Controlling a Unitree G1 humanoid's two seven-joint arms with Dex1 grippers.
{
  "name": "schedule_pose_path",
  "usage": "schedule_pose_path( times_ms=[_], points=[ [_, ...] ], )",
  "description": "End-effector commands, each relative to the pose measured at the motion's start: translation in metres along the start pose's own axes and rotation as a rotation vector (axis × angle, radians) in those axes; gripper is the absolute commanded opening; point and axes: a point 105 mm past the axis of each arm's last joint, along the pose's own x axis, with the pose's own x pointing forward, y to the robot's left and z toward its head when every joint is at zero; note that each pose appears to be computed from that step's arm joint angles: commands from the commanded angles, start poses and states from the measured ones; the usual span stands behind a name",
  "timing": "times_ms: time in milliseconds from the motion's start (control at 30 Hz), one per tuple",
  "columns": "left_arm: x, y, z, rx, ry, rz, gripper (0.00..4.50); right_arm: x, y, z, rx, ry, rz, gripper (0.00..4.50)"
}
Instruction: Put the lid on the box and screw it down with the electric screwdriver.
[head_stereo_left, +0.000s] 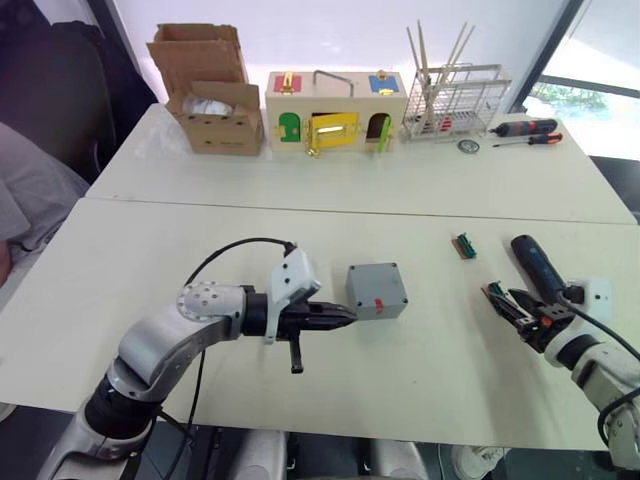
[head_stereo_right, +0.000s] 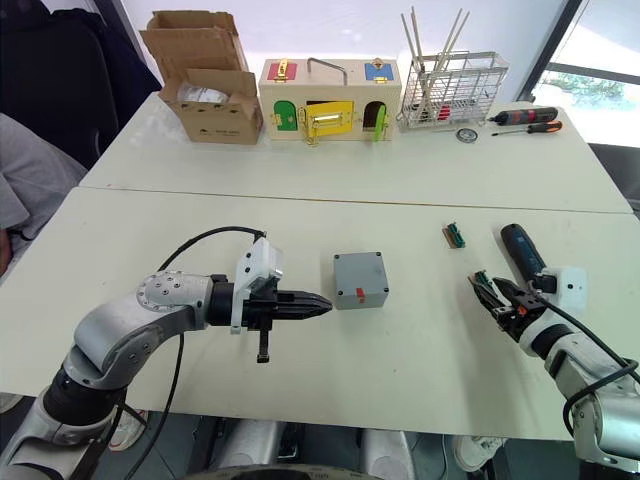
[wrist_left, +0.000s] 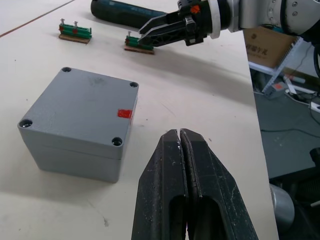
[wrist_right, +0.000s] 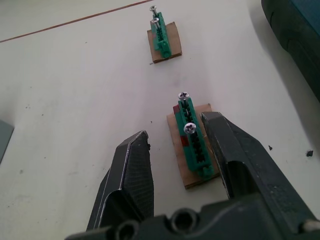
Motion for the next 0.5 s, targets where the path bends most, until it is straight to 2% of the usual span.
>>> schedule_pose_path(
  times_ms=[33, 133, 233, 300, 500],
  points=[
    [0.0005, -0.0038, 0.0076, 0.037, -0.019, -0.008, 0.00, -0.0039, -0.0064, 0.0098, -0.023, -0.041, -0.030, 1.93],
    [0.0018, -0.0027, 0.0069, 0.041, -0.015, -0.007, 0.00, -0.0023, -0.0077, 0.0099, -0.017, -0.046, -0.040, 1.93],
    [0.0019, -0.0026, 0.0065, 0.042, -0.013, -0.006, 0.00, -0.0014, -0.0091, 0.0098, -0.018, -0.050, -0.047, 1.10],
    [0.0018, -0.0027, 0.0056, 0.042, -0.010, -0.004, 0.00, -0.0009, -0.0089, 0.0100, -0.016, -0.053, -0.047, 0.04],
    [0.0016, -0.0036, 0.0037, 0.042, -0.001, -0.006, 0.00, -0.0003, -0.0055, 0.0099, -0.006, -0.062, -0.036, 0.01]
  ],
)
